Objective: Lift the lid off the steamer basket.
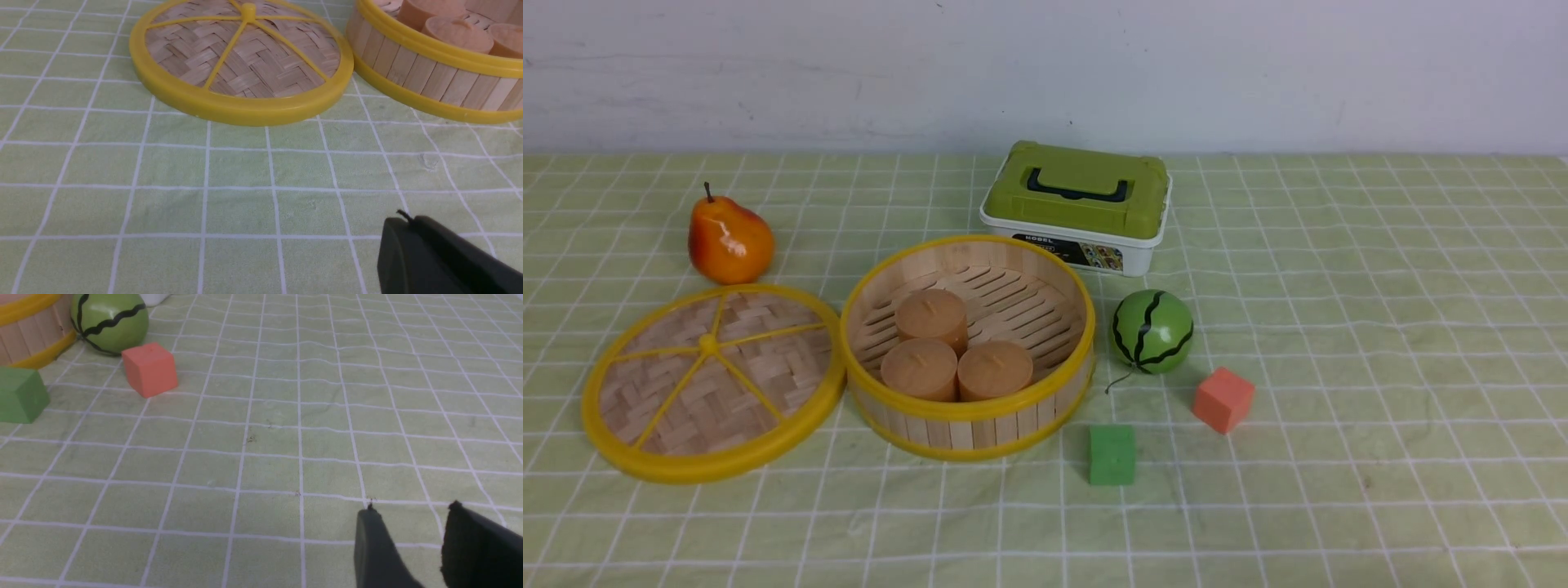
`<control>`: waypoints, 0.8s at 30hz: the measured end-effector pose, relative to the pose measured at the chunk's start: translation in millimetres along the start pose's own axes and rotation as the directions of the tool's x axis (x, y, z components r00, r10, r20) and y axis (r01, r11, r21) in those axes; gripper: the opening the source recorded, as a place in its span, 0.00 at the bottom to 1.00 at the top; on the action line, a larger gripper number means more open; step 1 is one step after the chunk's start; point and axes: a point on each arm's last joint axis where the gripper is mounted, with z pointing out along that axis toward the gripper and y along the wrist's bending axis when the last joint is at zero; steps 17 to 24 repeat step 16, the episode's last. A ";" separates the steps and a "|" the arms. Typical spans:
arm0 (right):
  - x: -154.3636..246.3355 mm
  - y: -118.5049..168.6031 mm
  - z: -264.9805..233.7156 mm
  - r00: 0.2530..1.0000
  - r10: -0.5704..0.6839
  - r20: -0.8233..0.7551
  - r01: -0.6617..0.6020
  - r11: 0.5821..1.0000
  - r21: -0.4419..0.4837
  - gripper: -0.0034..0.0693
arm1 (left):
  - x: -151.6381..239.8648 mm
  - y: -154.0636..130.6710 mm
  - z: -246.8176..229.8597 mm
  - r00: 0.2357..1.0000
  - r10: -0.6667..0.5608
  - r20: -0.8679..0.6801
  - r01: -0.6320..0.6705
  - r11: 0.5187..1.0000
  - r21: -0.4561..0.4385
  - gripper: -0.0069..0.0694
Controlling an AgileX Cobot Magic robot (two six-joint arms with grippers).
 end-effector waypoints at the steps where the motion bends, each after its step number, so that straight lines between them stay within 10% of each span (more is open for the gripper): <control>1: 0.0 0.0 0.0 1.000 0.000 0.000 0.000 1.000 0.000 0.36 | 0.0 0.0 0.0 1.000 0.000 0.000 0.000 1.000 0.000 0.07; 24: 0.0 0.0 0.0 1.000 0.000 0.000 0.000 1.000 0.000 0.38 | 0.0 0.0 0.0 1.000 0.000 0.000 0.000 1.000 0.000 0.08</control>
